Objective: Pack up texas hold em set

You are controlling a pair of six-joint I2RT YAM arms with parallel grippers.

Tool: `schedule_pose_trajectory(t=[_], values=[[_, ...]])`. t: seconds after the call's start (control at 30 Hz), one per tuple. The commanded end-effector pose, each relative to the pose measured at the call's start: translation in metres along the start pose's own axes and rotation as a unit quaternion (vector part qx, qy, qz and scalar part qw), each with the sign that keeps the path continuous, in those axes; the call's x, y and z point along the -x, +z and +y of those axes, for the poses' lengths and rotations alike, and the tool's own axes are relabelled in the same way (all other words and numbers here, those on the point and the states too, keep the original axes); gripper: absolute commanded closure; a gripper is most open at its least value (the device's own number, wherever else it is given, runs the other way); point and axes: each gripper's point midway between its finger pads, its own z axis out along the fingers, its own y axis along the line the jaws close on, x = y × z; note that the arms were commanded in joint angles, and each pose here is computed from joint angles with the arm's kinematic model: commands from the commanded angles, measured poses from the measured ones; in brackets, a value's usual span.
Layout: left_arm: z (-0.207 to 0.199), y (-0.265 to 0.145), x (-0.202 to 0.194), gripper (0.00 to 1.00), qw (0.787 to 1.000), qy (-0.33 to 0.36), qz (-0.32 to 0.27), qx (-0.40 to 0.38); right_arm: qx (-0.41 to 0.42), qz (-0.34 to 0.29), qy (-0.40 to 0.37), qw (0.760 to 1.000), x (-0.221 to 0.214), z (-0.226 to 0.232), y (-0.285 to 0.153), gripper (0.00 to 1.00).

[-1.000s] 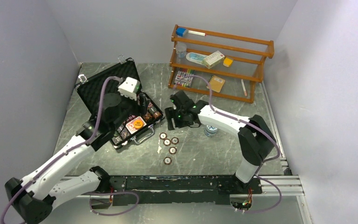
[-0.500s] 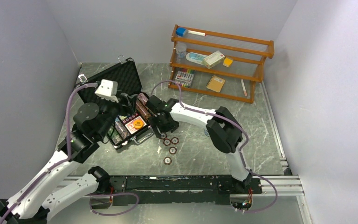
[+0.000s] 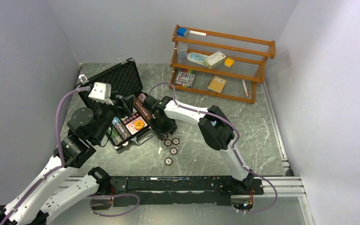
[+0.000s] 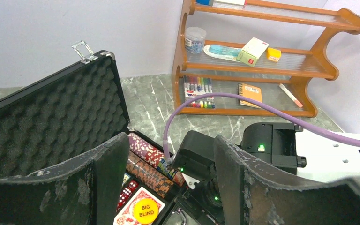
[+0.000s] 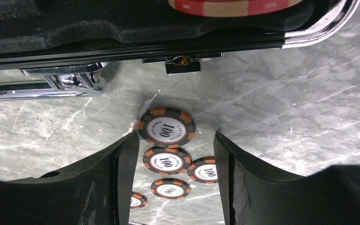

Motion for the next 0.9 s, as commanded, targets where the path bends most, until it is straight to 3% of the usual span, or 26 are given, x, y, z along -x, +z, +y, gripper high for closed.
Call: schedule_pose_trajectory(t=[0.0,0.47,0.7,0.87], values=[[0.006,-0.002,0.003,0.29,1.000,-0.009,-0.009,0.015,0.006,0.025,-0.008,1.000,-0.007,0.002,0.007,0.37],[0.006,0.000,-0.002,0.29,1.000,-0.007,-0.002,0.017,-0.007,-0.016,0.024,1.000,0.009,0.001,0.024,0.41],[0.006,0.001,-0.005,0.29,1.000,-0.006,0.001,0.018,-0.025,-0.006,0.026,0.999,0.002,-0.005,0.030,0.55],[0.006,0.003,-0.007,0.29,1.000,-0.004,0.006,0.019,-0.028,-0.021,0.030,0.999,0.007,-0.006,0.023,0.58]])
